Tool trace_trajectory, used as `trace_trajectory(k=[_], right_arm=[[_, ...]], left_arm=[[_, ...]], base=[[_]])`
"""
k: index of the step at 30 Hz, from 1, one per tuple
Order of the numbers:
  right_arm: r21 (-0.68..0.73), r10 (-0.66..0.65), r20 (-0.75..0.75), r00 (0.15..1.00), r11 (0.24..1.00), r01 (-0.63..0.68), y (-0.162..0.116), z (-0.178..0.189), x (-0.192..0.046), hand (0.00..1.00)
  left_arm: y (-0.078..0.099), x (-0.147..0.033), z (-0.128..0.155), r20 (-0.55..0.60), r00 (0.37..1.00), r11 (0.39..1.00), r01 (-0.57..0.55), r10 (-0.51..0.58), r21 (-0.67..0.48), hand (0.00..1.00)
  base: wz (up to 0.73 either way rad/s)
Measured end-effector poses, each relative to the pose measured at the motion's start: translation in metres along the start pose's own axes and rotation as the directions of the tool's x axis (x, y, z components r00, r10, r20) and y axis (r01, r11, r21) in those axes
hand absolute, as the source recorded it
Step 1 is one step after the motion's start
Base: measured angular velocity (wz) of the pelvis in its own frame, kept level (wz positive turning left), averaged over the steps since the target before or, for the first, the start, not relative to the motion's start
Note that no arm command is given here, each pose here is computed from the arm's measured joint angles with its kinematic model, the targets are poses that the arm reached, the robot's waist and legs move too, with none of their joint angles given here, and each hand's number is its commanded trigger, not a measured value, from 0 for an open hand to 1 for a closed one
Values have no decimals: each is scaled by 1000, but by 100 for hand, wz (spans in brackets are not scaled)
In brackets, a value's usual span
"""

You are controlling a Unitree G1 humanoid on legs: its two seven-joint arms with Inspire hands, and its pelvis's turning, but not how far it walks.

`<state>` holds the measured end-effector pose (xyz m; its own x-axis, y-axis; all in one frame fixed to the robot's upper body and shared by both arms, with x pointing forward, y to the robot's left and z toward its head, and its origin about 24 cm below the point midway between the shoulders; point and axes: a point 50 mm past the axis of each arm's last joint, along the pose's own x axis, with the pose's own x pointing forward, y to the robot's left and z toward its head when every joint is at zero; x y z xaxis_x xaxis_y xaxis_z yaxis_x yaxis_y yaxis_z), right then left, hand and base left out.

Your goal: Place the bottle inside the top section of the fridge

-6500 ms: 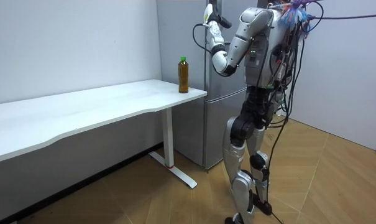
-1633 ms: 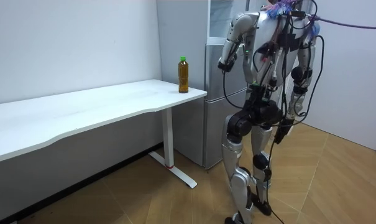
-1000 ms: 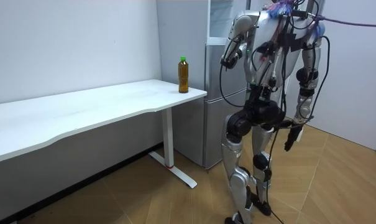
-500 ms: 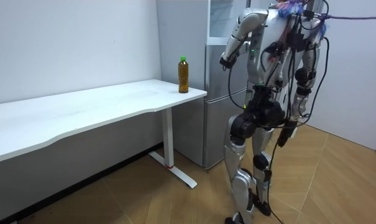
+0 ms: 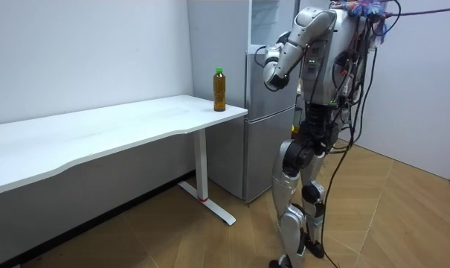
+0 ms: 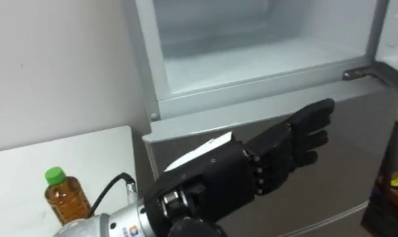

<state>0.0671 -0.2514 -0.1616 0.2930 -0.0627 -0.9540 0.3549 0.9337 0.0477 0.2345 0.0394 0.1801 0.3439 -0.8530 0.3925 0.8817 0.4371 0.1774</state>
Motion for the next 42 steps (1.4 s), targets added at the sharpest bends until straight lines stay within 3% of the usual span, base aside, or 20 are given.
trace_trajectory(k=[7, 14, 17, 19, 20, 22, 26, 31, 35, 37, 42], right_arm=[[-81, 24, -8, 1000, 996, -25, 11, 2, 3, 0], [-77, 7, -14, 1000, 997, -8, 5, -10, 0, 0], [-39, -14, -22, 1000, 999, 13, -3, -23, -3, 0], [-1, -36, -20, 999, 999, 36, -10, -32, -6, 0], [6, -42, -21, 999, 999, 43, -11, -34, -7, 0], [14, -47, -13, 999, 999, 47, -12, -38, -8, 0], [8, -48, -14, 999, 999, 48, -14, -44, -10, 0], [56, -73, -4, 997, 996, 73, -20, -51, -13, 0], [76, -81, 12, 997, 994, 80, -23, -53, -15, 0], [95, -89, 16, 996, 992, 87, -26, -54, -16, 0], [105, -97, 22, 995, 990, 95, -29, -60, -20, 0]], left_arm=[[24, -31, 5, -44, 969, 961, -232, 241, 152, 0], [45, -79, 33, 102, 837, 795, -543, 537, 271, 0], [58, -111, 43, 144, 722, 660, -681, 676, 316, 0], [62, -138, 52, 194, 617, 527, -767, 762, 366, 0], [62, -143, 54, 205, 592, 492, -781, 779, 384, 0], [62, -164, 62, 259, 492, 353, -827, 831, 438, 0], [56, -190, 66, 322, 361, 179, -860, 875, 478, 0], [46, -233, 48, 286, 103, -46, -881, 953, 471, 0], [39, -260, 41, 288, -51, -190, -858, 956, 478, 0], [32, -280, 26, 242, -158, -262, -831, 957, 491, 0], [22, -304, -1, 161, -334, -370, -811, 929, 452, 0]], base=[[21], [14], [11], [7], [9], [11], [10], [7], [1], [0], [2]])
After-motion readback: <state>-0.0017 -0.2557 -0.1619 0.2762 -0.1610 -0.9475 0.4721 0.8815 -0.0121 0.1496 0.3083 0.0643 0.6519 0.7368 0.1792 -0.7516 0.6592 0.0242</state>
